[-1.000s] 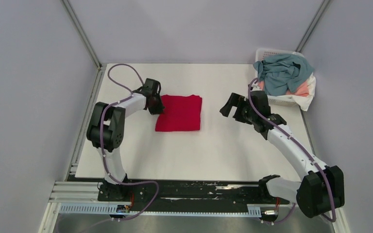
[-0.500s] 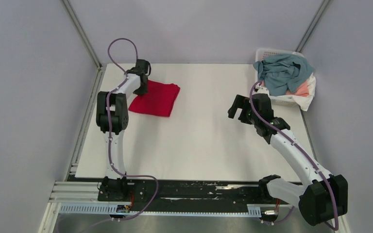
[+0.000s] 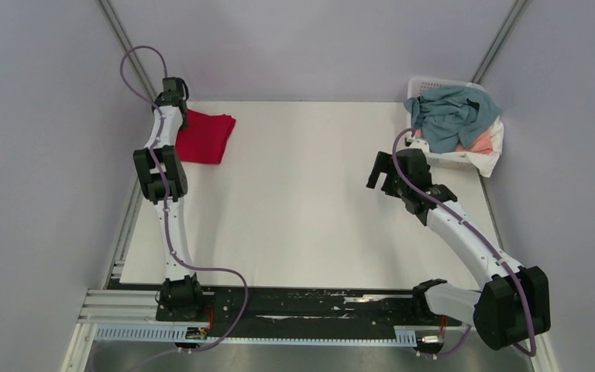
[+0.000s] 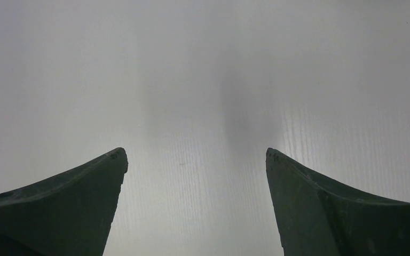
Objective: Fold and stack the t-shirts
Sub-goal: Put the neatly folded tshirt into the corner of the board with the left arm, then reset both arms
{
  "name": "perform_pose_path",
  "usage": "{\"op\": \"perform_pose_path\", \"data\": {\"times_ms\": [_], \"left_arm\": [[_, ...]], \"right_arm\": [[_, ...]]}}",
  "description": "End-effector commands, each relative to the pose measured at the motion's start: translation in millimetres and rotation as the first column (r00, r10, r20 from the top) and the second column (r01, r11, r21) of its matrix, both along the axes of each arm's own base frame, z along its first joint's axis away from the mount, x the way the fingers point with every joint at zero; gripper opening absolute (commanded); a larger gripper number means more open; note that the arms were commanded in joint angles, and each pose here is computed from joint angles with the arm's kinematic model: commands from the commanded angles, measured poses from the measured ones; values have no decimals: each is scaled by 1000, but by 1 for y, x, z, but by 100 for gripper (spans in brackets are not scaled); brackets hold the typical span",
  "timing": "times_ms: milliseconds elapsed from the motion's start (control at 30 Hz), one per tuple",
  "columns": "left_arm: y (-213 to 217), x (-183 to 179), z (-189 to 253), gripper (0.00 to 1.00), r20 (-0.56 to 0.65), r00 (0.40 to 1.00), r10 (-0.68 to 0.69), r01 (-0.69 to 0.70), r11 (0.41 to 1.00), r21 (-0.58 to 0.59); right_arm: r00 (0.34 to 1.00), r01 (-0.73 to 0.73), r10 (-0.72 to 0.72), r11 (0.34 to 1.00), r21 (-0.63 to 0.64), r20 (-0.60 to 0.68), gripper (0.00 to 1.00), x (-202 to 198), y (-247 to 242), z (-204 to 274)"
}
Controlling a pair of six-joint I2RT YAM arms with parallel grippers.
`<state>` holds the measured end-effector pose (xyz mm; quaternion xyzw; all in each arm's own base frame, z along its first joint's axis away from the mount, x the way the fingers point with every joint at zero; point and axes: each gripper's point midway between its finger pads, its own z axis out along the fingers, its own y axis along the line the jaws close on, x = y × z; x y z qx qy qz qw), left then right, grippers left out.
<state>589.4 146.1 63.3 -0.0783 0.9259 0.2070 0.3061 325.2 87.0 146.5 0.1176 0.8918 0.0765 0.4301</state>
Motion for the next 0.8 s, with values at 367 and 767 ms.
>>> {"op": "perform_pose_path", "data": {"times_ms": [367, 767], "left_arm": [[19, 13, 47, 26, 125, 992, 2, 0, 1000, -20], [-50, -45, 194, 100, 359, 928, 98, 13, 955, -295]], "right_arm": [[998, 8, -11, 999, 51, 58, 100, 8, 5, 15], [989, 141, -140, 990, -13, 53, 100, -9, -26, 4]]}}
